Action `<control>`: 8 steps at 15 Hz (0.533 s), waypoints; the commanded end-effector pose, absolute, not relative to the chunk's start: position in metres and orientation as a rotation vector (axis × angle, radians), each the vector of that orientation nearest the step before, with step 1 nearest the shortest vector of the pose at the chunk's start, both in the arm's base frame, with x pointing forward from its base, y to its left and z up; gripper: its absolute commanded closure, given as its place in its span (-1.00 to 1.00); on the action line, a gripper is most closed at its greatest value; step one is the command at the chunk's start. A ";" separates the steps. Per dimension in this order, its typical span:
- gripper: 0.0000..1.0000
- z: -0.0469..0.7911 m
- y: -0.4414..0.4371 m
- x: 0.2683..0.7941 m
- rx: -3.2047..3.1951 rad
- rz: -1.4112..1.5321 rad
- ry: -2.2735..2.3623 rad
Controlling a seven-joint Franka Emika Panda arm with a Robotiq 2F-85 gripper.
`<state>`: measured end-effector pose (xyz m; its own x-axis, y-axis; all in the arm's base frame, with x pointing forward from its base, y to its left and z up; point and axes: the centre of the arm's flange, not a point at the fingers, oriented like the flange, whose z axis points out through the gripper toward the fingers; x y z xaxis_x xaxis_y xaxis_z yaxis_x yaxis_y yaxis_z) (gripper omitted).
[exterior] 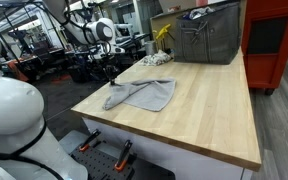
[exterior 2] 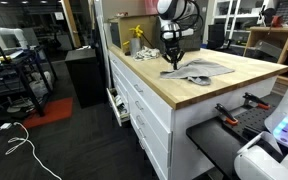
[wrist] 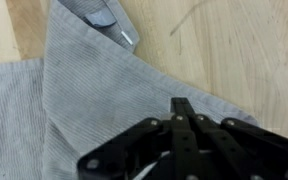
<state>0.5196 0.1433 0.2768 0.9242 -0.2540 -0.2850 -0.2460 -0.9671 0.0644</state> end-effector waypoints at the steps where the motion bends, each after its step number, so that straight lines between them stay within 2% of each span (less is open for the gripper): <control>1: 1.00 0.274 0.152 0.529 3.090 -0.439 -0.414; 8: 1.00 0.264 0.163 0.554 3.114 -0.340 -0.434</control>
